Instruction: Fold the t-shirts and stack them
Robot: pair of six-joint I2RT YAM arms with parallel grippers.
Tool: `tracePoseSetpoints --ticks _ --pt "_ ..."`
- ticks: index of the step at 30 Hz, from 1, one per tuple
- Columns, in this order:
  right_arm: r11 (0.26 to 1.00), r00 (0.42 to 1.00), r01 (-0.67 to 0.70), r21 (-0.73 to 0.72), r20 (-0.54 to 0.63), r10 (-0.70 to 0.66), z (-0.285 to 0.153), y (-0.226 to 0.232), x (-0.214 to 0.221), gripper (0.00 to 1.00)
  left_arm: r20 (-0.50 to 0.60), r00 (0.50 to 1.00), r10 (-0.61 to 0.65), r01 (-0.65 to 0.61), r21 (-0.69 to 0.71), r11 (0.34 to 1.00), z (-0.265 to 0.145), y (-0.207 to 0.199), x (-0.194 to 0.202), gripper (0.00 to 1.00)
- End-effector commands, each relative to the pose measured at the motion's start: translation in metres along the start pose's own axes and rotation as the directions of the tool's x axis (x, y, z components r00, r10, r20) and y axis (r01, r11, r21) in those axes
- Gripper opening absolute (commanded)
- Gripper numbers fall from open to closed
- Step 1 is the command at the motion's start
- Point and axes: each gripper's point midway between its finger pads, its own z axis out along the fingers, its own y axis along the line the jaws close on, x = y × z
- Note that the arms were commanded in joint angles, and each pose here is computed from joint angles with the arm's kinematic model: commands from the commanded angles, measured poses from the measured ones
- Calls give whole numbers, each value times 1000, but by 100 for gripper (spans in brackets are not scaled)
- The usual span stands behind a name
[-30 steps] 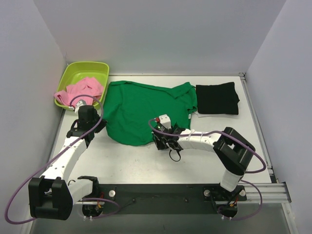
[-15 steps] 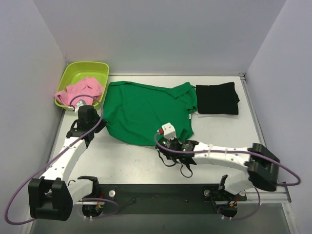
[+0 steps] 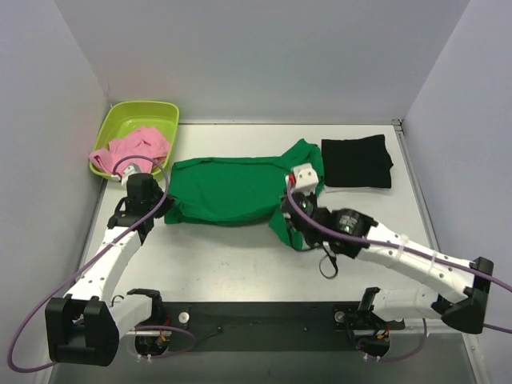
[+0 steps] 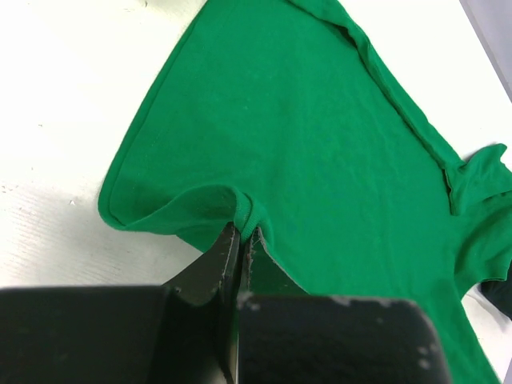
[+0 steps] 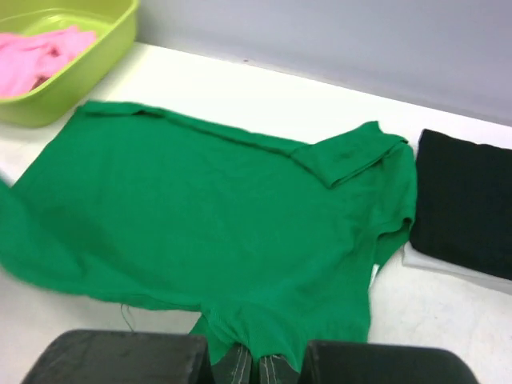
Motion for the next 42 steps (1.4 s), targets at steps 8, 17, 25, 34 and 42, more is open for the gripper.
tracePoseSetpoints --ticks 8,17,25,34,42 --pt "991 950 64 115 -311 -25 126 -13 33 100 24 1000 10 -11 26 1000 -1 -5 -7 0" --pt "996 968 84 9 -240 -80 79 19 48 100 23 1000 6 -7 35 999 0 -6 -6 0" --pt "984 930 121 -127 -331 -157 80 67 85 86 18 1000 -2 2 34 999 4 -5 -3 0" --pt "992 903 69 -102 -415 -106 106 69 124 47 20 1000 2 -2 36 999 1 -6 -5 0" --pt "997 878 52 -56 -473 -72 118 51 150 47 18 1000 2 -3 33 999 1 -5 -4 0"
